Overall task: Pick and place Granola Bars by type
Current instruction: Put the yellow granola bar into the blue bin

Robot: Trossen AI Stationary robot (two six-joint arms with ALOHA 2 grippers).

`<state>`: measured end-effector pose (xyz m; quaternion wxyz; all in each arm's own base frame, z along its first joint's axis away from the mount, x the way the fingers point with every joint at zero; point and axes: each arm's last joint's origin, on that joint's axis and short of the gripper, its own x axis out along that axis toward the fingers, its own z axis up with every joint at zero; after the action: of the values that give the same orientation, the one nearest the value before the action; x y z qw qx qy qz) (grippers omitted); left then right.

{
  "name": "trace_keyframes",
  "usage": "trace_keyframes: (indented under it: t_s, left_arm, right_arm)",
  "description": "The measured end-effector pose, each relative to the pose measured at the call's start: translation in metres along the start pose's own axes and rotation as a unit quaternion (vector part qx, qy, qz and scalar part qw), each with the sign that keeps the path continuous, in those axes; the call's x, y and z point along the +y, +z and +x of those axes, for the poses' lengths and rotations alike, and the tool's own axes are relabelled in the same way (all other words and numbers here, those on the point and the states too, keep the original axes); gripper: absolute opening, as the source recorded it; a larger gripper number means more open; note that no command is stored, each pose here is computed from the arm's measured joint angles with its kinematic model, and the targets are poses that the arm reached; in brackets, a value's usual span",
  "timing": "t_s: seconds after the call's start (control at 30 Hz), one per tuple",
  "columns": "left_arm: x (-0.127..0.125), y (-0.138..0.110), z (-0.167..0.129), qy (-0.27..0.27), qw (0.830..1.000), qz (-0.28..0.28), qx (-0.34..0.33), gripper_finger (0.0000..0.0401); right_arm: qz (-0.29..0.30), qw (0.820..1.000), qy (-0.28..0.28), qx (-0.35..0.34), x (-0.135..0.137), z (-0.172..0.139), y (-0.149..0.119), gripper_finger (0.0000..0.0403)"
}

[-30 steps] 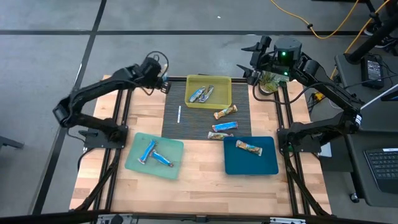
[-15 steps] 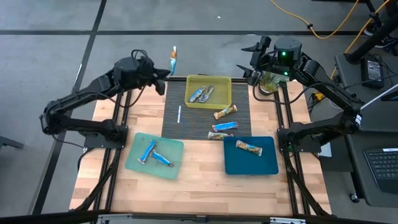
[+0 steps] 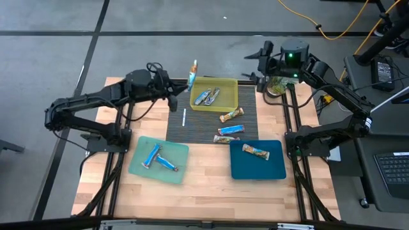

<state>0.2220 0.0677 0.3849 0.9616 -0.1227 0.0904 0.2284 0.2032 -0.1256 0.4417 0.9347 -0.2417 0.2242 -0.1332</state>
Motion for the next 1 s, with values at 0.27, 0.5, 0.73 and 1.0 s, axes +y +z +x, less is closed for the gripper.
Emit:
trace_keyframes:
  t_s: [0.27,0.5,0.73,1.0]
  left_arm:
    - [-0.018,0.006,0.009,-0.041,0.997,0.022,-0.058,0.0002]
    - [-0.024,0.006,0.008,-0.053,0.995,0.052,-0.06,0.0002]
    - [-0.026,0.005,0.006,-0.06,0.992,0.092,-0.056,0.0001]
    - [-0.024,0.003,0.001,-0.052,0.989,0.137,-0.025,0.0001]
  right_arm:
    - [0.092,0.982,0.131,-0.101,0.003,0.017,0.007,0.0298]
    - [0.162,0.967,0.147,-0.129,-0.003,0.046,0.009,0.0298]
    - [0.207,0.945,0.183,-0.176,-0.005,0.067,0.014,0.0299]
    - [0.239,0.912,0.239,-0.232,0.009,0.094,0.031,0.0299]
